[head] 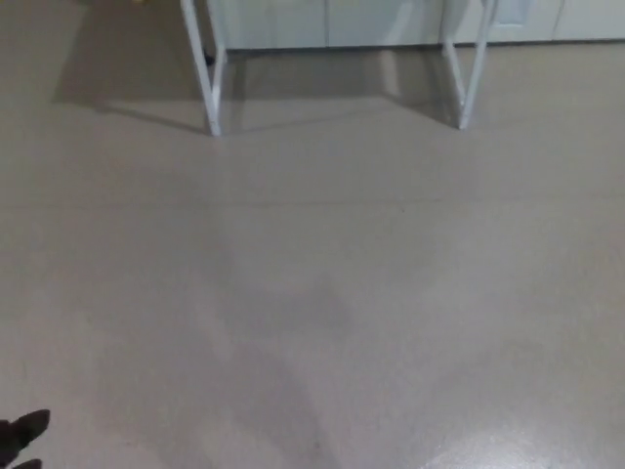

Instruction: The robot walks towards a file tray kept in the middle of a desk and uses its right hand to grab a tray and pulls it out towards itself

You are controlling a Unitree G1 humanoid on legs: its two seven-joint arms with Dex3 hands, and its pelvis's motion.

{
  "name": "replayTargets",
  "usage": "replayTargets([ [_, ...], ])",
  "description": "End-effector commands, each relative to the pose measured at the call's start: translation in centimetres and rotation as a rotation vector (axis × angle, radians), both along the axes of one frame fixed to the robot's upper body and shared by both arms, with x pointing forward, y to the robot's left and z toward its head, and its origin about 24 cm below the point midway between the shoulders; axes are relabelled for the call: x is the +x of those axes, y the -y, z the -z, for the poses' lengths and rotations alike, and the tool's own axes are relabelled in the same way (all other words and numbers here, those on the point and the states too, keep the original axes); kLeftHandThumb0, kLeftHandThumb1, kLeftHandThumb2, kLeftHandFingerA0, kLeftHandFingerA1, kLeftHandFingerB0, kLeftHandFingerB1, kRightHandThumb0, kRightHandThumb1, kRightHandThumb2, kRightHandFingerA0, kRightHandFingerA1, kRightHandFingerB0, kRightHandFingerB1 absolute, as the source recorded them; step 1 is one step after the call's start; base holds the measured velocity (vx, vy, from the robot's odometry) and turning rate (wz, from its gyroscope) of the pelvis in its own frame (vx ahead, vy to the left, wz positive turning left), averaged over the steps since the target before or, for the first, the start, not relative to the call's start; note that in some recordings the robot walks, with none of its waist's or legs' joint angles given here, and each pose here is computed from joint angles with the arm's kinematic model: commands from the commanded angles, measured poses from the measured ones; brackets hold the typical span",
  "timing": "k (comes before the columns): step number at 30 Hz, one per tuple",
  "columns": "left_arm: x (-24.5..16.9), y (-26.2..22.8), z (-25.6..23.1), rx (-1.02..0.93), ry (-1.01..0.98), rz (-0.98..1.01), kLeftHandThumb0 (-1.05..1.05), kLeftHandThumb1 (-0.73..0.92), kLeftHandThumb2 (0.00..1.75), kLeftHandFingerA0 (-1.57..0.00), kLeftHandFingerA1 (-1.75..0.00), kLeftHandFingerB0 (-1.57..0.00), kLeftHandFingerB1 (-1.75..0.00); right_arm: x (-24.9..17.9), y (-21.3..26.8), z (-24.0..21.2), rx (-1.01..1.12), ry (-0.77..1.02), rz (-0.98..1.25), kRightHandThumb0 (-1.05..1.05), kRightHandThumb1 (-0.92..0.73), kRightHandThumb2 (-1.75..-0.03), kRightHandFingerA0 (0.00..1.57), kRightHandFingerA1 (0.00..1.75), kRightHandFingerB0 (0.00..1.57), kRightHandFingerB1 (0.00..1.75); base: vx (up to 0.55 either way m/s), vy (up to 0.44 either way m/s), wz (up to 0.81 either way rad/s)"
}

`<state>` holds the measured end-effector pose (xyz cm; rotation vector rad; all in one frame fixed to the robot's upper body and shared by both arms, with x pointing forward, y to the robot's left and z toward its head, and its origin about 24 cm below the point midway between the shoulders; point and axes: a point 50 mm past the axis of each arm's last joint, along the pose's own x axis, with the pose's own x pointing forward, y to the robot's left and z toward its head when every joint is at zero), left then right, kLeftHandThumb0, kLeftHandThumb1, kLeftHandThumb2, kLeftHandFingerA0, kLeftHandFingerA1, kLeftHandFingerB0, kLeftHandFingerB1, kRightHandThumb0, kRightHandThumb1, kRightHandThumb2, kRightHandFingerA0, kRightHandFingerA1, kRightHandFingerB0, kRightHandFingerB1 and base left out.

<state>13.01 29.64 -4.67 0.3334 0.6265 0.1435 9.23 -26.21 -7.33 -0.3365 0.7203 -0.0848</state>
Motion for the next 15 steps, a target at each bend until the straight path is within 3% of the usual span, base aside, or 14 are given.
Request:
replayTargets([
  [1,0.00,-1.20,-3.14,-0.126,0.060,-0.004,-0.30,0.62,0.66,-0.28,-0.38,-0.26,-0.36,0.46,0.04,-3.57,0.117,0.218,0.021,-0.24,-0.50,-0.54,0.64,0.48,0.56,0.45,0.00,0.000,0.00],
  [4,-0.11,-1.14,-3.33,-0.128,0.052,-0.002,-0.30,0.62,0.67,-0.29,-0.38,-0.26,-0.36,0.31,-0.04,-3.70,0.126,0.217,0.021,-0.25,-0.50,-0.55,0.64,0.49,0.56,0.45,0.05,0.140,-0.11],
  [5,-0.12,-1.10,-3.40,-0.126,0.052,-0.005,-0.20,0.45,0.89,-0.23,-0.53,-0.16,-0.48,0.29,-0.07,-3.71,0.127,0.217,0.021,-0.25,-0.50,-0.54,0.64,0.49,0.56,0.45,0.13,0.284,-0.42],
  [7,-0.14,-1.07,-3.51,-0.133,0.048,-0.004,-0.21,0.46,0.89,-0.22,-0.52,-0.15,-0.48,0.19,-0.15,-3.71,0.132,0.216,0.022,-0.24,-0.50,-0.54,0.64,0.49,0.56,0.45,0.15,0.288,-0.52],
  [8,-0.27,-1.05,-3.45,-0.140,0.046,-0.001,-0.30,0.63,0.66,-0.28,-0.39,-0.26,-0.36,0.09,-0.14,-3.75,0.127,0.213,0.019,-0.24,-0.50,-0.54,0.64,0.49,0.56,0.45,0.13,0.213,-0.29],
  [9,-0.26,-1.07,-3.48,-0.137,0.041,0.000,-0.30,0.63,0.66,-0.28,-0.38,-0.25,-0.36,0.05,-0.17,-3.72,0.127,0.214,0.016,-0.24,-0.50,-0.55,0.63,0.49,0.56,0.45,0.12,0.198,-0.31],
  [10,-0.25,-1.08,-3.51,-0.132,0.039,0.002,-0.21,0.47,0.90,-0.22,-0.52,-0.15,-0.48,0.08,-0.15,-3.66,0.132,0.211,0.020,-0.23,-0.50,-0.55,0.63,0.49,0.55,0.45,0.17,0.194,-0.01],
  [13,-0.29,-1.13,-3.47,-0.125,0.038,0.000,-0.21,0.45,0.89,-0.24,-0.53,-0.16,-0.48,0.01,-0.18,-3.55,0.140,0.208,0.025,-0.23,-0.50,-0.54,0.64,0.49,0.56,0.45,0.19,0.110,0.01],
  [14,-0.36,-1.14,-3.46,-0.122,0.037,0.003,-0.24,0.65,0.59,-0.34,-0.37,-0.29,-0.33,-0.07,-0.17,-3.50,0.138,0.204,0.023,-0.23,-0.51,-0.55,0.64,0.49,0.56,0.45,0.15,0.043,0.07],
  [15,-0.44,-1.13,-3.38,-0.125,0.032,0.002,-0.24,0.65,0.59,-0.34,-0.36,-0.29,-0.33,-0.21,-0.21,-3.62,0.136,0.202,0.017,-0.23,-0.51,-0.55,0.63,0.49,0.55,0.45,0.17,0.001,0.13],
])
